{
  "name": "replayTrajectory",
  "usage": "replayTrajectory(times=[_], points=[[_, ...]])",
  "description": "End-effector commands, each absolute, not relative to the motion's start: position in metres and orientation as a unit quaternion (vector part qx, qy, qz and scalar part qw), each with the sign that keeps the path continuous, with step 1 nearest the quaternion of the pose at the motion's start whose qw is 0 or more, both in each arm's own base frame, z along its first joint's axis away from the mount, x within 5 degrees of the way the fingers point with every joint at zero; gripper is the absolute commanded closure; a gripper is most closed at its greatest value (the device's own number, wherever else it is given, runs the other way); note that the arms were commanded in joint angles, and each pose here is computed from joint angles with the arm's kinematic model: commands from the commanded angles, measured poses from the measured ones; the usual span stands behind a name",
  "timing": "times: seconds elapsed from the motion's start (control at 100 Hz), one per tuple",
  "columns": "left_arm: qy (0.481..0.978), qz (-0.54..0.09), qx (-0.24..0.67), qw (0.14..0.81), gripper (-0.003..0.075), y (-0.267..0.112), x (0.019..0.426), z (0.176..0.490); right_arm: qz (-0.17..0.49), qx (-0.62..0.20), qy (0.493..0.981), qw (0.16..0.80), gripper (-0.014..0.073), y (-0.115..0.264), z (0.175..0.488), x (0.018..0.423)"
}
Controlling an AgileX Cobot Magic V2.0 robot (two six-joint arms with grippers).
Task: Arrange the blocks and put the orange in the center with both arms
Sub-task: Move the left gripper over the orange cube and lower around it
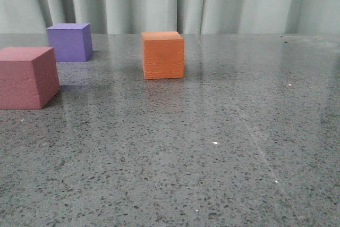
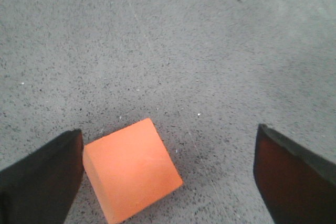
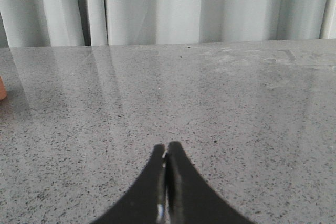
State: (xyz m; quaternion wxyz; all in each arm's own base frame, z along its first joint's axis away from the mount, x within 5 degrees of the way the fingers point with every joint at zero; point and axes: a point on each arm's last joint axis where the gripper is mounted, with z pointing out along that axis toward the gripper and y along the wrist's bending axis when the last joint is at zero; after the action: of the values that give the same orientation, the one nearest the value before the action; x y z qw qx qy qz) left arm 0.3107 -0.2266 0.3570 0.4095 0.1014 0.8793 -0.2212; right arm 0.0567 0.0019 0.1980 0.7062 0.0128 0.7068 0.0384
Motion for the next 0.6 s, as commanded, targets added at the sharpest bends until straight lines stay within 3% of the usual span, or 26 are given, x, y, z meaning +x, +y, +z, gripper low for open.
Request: replayTrajectory(times=[0.0, 0.13, 0.59], points=[[0.859, -0.230, 0.074, 0.451, 0.0111, -0.234, 0.314, 0.380, 0.039, 0.010, 0.662, 0.748, 0.0715, 0.002, 0.212, 0.054], [0.870, -0.192, 0.085, 0.446, 0.0111, -0.246, 0.319, 0.371, 0.039, 0.010, 0.662, 0.748, 0.0715, 0.002, 0.212, 0.054], [0.867, -0.180, 0.098, 0.453, 0.0111, -0.248, 0.320, 0.370, 0.039, 0.010, 0.662, 0.748, 0.0715, 0.002, 0.212, 0.054]])
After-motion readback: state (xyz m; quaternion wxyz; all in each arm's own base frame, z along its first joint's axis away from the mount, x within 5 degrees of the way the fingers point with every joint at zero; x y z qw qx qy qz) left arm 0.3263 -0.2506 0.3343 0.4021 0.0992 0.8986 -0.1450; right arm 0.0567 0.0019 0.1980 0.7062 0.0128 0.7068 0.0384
